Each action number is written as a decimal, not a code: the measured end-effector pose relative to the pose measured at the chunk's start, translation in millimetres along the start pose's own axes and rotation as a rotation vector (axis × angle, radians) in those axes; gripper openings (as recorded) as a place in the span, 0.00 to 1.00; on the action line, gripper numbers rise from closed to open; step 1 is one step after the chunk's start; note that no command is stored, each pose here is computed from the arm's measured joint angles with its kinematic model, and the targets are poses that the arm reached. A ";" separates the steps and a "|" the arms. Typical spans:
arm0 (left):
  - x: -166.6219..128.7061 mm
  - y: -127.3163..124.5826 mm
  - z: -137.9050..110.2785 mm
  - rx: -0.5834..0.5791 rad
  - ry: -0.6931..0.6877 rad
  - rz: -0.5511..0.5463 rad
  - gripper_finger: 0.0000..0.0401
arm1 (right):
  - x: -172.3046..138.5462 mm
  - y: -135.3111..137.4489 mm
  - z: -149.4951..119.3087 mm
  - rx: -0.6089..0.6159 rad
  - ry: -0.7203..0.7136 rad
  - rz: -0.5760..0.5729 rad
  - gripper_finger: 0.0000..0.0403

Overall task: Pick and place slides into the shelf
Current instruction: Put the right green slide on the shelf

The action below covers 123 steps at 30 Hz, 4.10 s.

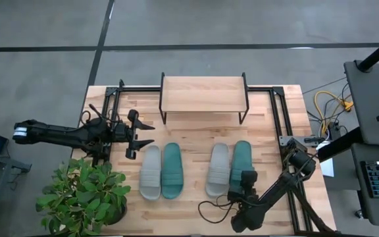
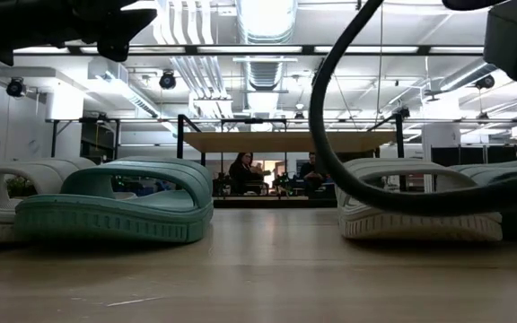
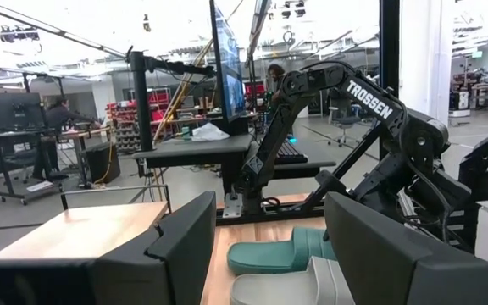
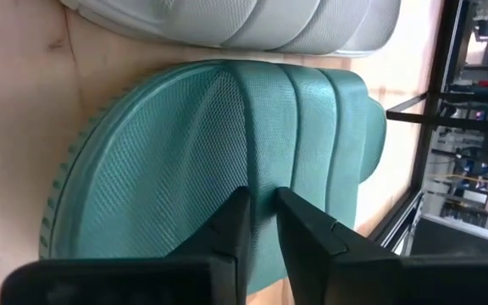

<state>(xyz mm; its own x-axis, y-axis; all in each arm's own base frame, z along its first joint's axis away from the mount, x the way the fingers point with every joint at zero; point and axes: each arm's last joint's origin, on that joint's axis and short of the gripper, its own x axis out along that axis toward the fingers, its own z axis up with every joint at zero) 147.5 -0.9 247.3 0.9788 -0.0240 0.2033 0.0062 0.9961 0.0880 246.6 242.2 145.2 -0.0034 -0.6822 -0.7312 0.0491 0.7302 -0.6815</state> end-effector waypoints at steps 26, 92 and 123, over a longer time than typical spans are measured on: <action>2.3 -0.2 -3.2 0.000 0.021 -0.002 0.52 | -1.6 -2.4 -3.1 0.068 0.004 -0.035 0.07; 4.0 -0.4 -5.5 0.000 0.034 -0.003 0.52 | 28.7 2.3 -22.9 0.142 -0.030 -0.159 0.04; 4.2 -0.4 -6.1 0.000 0.039 -0.003 0.52 | 7.7 -5.6 -14.7 0.077 -0.056 -0.121 0.03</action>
<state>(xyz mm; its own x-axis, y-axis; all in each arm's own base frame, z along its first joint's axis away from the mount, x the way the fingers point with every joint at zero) 152.9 -0.9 242.2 0.9859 -0.0240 0.1653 0.0094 0.9961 0.0881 231.6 233.4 143.0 0.0416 -0.7675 -0.6396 0.1282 0.6390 -0.7584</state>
